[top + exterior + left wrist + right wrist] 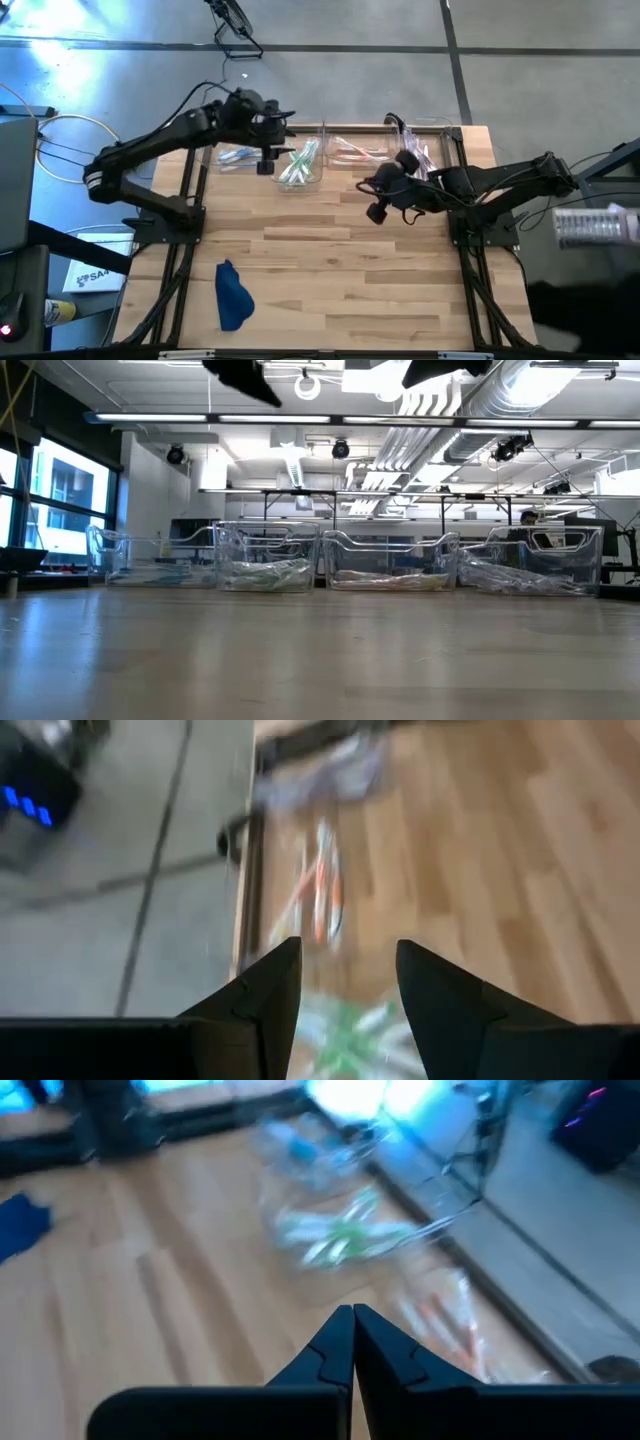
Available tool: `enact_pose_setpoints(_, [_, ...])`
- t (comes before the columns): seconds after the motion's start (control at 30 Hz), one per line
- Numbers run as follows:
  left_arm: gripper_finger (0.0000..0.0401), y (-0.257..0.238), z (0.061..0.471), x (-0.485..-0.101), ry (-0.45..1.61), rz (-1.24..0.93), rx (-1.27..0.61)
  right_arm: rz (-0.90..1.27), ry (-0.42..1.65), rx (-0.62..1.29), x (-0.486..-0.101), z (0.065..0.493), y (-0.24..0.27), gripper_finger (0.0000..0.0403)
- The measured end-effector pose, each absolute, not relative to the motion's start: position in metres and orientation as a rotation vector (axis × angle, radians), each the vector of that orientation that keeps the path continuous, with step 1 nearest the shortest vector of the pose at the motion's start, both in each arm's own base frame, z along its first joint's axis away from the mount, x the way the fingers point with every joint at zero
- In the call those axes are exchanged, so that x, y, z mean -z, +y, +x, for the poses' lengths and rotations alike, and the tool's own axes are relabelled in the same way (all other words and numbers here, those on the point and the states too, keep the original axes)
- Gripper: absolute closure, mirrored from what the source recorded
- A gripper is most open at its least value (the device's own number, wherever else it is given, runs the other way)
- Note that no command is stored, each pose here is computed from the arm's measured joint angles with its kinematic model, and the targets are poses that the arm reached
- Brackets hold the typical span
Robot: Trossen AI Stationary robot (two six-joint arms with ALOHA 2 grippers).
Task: Pick & Place Toothbrushes
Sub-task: Return to Home Position
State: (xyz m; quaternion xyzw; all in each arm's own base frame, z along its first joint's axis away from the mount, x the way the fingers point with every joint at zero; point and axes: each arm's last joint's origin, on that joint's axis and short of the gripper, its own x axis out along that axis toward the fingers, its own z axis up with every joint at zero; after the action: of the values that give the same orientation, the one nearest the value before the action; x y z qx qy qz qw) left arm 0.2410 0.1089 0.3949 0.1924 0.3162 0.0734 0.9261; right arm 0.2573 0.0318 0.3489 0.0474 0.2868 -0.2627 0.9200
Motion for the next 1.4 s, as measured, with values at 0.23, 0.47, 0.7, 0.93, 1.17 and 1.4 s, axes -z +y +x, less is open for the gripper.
enact_pose_setpoints(0.23, [0.0242, 0.073, 0.236, -0.41, 0.554, 0.452, -0.055, 0.102, 0.535, 0.572, -0.352, 0.26, 0.031, 0.04])
enact_pose_setpoints(0.47, [0.0242, 0.069, 0.235, -0.412, 0.548, 0.467, -0.044, 0.101, 0.534, 0.574, -0.353, 0.26, 0.031, 0.0401])
enact_pose_setpoints(0.7, [0.0242, 0.061, 0.228, -0.409, 0.59, 0.485, 0.008, 0.107, 0.54, 0.557, -0.352, 0.26, 0.032, 0.0401])
enact_pose_setpoints(0.93, [0.0242, 0.03, 0.192, -0.422, 0.357, 0.618, 0.052, 0.132, 0.475, 0.519, -0.371, 0.241, 0.029, 0.0401])
enact_pose_setpoints(1.17, [0.0242, 0.02, 0.14, -0.389, 0.152, 0.577, -0.078, 0.12, 0.345, 0.448, -0.402, 0.199, 0.029, 0.0401])
enact_pose_setpoints(1.4, [0.0242, 0.014, 0.109, -0.342, -0.012, 0.579, -0.078, 0.098, 0.23, 0.355, -0.416, 0.163, 0.032, 0.0401])
